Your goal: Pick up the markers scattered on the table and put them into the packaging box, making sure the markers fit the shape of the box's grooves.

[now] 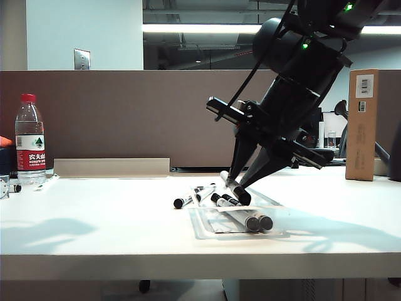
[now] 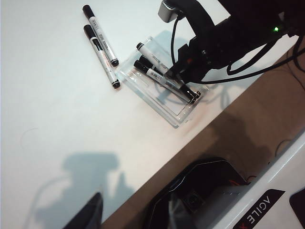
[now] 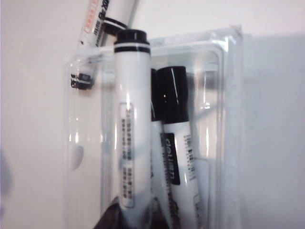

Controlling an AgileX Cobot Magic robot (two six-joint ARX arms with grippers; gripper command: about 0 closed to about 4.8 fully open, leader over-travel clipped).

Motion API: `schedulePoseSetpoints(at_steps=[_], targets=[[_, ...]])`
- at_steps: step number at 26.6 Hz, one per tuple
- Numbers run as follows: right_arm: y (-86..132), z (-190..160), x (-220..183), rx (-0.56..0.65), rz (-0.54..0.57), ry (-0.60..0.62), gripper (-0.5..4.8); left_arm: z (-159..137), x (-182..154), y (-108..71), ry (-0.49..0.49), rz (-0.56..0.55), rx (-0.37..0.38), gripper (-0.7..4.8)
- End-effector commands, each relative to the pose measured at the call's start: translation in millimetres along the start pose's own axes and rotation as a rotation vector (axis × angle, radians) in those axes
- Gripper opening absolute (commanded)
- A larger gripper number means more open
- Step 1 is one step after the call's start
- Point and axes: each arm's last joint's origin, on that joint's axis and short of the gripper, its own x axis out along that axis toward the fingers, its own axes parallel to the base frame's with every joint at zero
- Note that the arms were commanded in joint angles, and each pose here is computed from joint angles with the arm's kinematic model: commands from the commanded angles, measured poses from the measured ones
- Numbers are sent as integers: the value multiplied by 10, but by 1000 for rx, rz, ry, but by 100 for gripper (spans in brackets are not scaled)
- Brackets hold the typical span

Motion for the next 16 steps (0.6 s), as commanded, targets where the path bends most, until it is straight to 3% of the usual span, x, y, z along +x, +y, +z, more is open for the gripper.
schedulePoseSetpoints(at_steps=[1,2,6,16], targets=[[-1,-6,3,8,-7,5,161,1,-18,-2,-9,-3,5,178],[-3,-9,3,9,-9,9,162,1,-18,-2,-9,-3,5,178],[-5,-15,3,11,-9,15,270,1,-18,-2,-9,-2,4,178],[157,194,-161,-13,38,-57,270,103,81,33,-83,10,14,178]])
